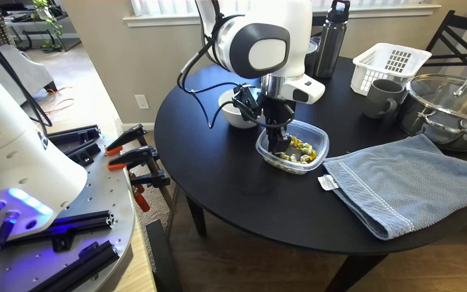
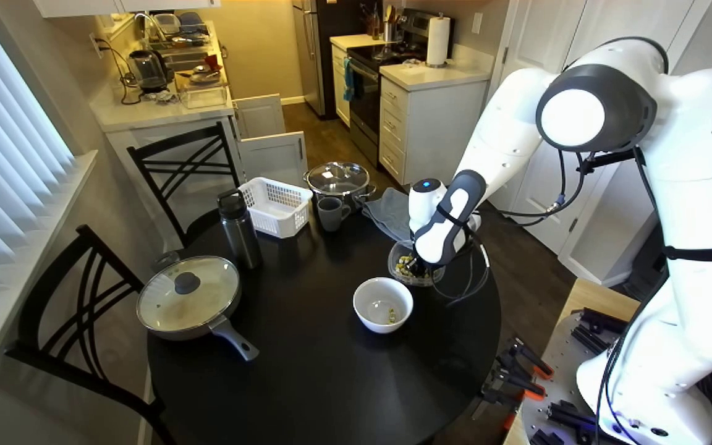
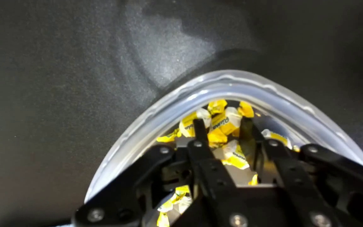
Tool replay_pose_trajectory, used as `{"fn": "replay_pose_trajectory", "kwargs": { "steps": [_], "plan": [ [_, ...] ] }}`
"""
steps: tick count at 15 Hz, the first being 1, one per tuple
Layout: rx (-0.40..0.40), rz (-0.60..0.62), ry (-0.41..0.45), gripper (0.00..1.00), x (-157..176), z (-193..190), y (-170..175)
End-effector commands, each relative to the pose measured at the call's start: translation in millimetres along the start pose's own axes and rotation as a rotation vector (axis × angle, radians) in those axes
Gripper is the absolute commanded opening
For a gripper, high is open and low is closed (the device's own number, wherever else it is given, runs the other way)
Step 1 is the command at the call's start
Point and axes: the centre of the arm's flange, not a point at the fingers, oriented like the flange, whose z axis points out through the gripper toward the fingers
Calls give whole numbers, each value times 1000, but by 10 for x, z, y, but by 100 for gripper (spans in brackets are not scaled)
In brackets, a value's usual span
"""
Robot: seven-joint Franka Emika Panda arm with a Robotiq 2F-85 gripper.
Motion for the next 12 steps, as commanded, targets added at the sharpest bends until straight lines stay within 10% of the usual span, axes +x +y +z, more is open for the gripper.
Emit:
{"fn": "replay_pose_trajectory", "kwargs": {
  "steps": [1,12],
  "plan": [
    [20,-13,-16,3,13,51,9],
    [73,7,86,0,76,-706,26]
  ]
}}
